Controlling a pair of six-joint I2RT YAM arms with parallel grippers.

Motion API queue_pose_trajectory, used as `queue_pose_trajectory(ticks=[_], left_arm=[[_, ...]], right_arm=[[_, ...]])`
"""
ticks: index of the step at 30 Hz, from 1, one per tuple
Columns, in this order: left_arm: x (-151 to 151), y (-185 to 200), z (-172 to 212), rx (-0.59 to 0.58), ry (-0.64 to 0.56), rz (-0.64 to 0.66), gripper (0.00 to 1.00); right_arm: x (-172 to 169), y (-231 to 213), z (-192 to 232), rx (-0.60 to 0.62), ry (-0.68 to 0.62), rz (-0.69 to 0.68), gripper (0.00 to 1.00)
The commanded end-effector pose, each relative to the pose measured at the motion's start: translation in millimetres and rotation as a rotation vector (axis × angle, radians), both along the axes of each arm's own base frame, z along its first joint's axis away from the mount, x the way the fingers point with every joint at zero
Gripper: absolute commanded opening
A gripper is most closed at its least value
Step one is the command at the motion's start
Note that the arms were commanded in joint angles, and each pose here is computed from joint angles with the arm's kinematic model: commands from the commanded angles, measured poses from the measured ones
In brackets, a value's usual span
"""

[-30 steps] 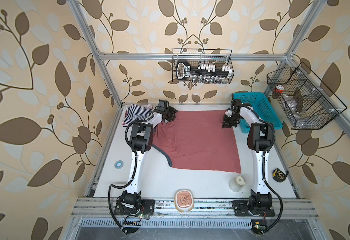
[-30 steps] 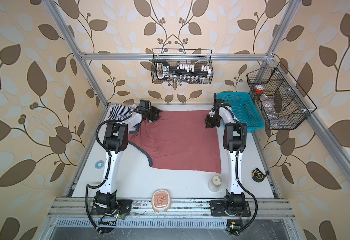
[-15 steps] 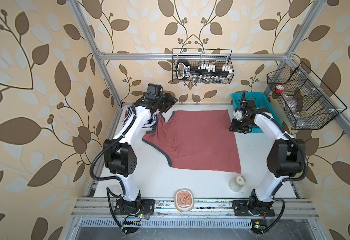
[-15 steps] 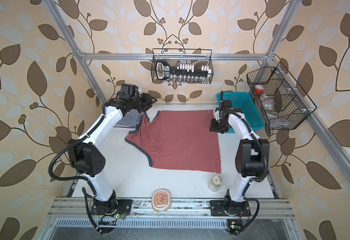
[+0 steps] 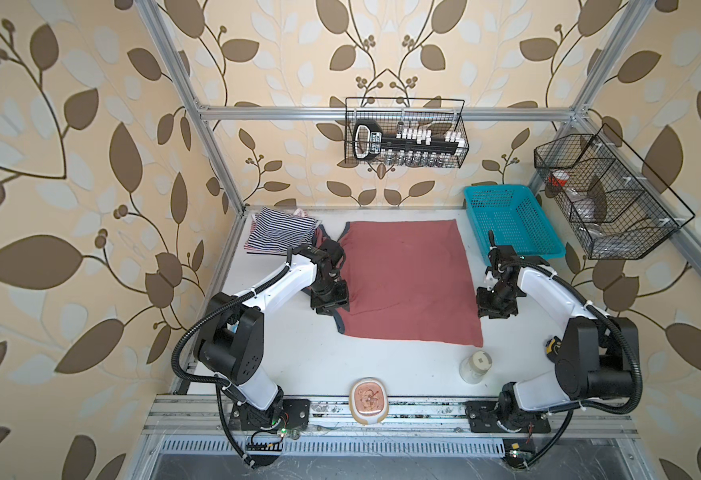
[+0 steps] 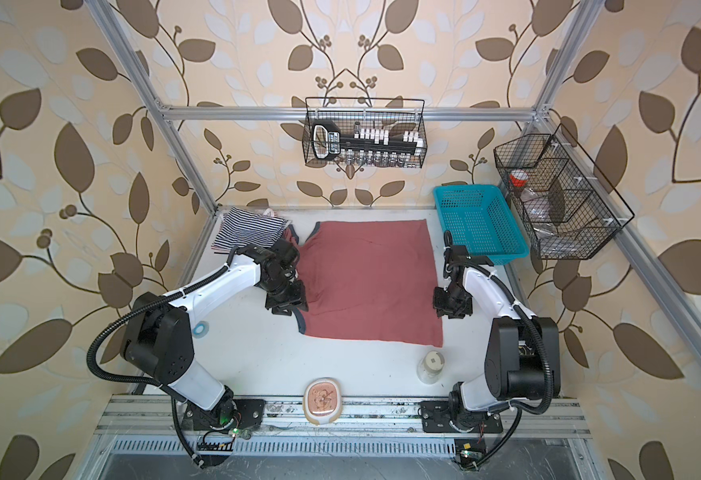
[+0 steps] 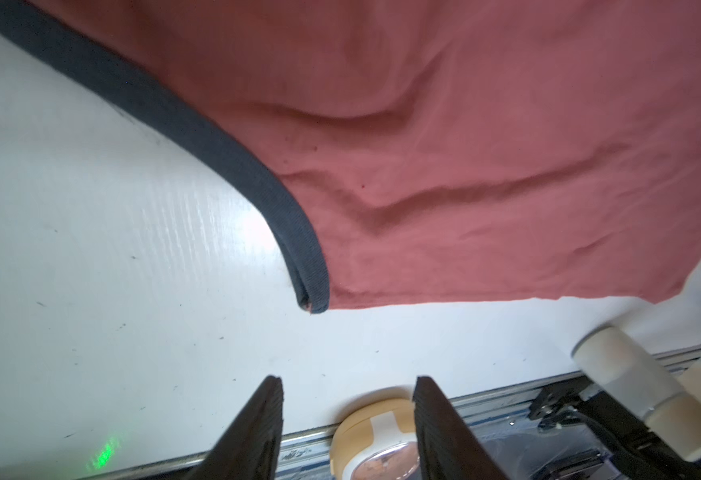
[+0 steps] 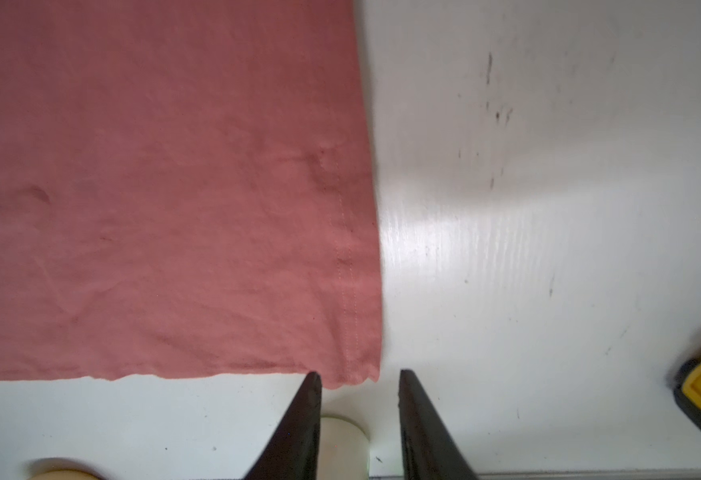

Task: Fold and stack the tank tops
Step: 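Move both grippers to the pink top's hem corners nearest the robot and grasp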

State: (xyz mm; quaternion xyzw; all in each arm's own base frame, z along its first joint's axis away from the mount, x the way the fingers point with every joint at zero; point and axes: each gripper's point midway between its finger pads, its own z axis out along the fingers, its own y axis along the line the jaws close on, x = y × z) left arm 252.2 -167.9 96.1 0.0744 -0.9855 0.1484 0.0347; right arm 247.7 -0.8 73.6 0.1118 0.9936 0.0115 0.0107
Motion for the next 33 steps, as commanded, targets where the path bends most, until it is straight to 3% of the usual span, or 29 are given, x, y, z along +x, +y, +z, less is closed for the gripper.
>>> queue_pose_trajectory(ticks=[1, 10, 14, 33], left_arm=[[-13, 6, 7, 0.012, -0.023, -0.049, 0.53], [-12, 2, -23, 0.003, 0.003, 0.012, 0.55], [-10, -5, -31, -0.031, 0.014, 0.041, 0.56], [-2, -4, -69, 0.032, 0.085, 0.069, 0.57]], right_arm=[[-23, -1, -7, -0.008, 0.050, -0.043, 0.31], [-53, 4, -41, -0.005, 0.122, -0.096, 0.31], [-55, 3, -42, -0.038, 0.143, -0.092, 0.32], [-70, 3, -48, -0.135, 0.203, -0.106, 0.27]])
